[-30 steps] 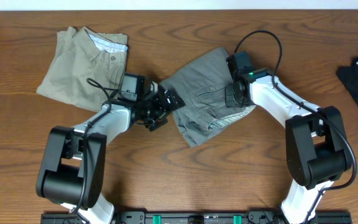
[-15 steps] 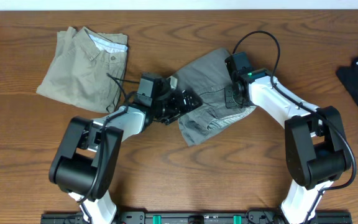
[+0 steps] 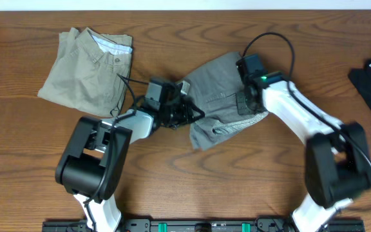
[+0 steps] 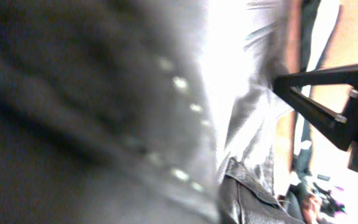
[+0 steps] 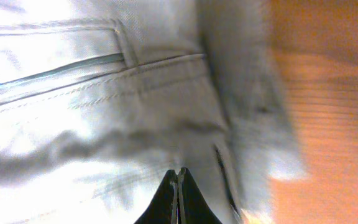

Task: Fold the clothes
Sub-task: 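Lift the shorts with the left gripper and carry them to the upper left, then lower the shorts onto the khaki shirt and open the left gripper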

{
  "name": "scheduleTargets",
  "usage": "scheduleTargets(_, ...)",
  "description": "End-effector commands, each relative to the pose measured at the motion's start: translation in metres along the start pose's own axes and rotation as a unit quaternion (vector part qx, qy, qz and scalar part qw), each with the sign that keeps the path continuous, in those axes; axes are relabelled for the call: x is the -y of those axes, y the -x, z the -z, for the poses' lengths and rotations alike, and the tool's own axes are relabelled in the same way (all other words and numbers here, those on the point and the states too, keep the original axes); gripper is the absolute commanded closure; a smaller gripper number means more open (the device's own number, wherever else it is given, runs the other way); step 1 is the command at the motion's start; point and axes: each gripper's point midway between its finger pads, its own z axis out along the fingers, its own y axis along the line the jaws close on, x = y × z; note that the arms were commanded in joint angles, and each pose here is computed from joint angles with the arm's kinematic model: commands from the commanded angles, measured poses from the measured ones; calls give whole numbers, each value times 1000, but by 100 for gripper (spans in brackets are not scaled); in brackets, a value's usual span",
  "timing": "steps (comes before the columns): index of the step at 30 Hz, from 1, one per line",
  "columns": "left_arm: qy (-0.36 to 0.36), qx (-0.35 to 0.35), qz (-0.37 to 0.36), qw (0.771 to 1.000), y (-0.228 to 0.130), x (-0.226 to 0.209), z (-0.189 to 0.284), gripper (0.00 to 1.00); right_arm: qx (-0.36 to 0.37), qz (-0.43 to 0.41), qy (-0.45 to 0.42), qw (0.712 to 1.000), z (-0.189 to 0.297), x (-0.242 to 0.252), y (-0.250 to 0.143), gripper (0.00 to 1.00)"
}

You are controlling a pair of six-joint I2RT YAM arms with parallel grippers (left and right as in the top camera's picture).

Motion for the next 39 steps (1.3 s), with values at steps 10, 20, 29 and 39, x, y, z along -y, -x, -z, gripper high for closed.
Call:
scheduleTargets(10,-116,244,-186,945,184,122,214,94,229,-6,35,973,174,34,33,99)
scheduleTargets(20,101,292,-81,948,194,-64,280,94,223,-5,33,974,185,39,17,99)
scheduleTargets(29,220,220,115,943,141,-182,267,94,216,1,31,976,183,40,14,99)
scheduleTargets(39,-69,306,7,950,202,-41,310,94,212,12,28,977,182,40,12,99)
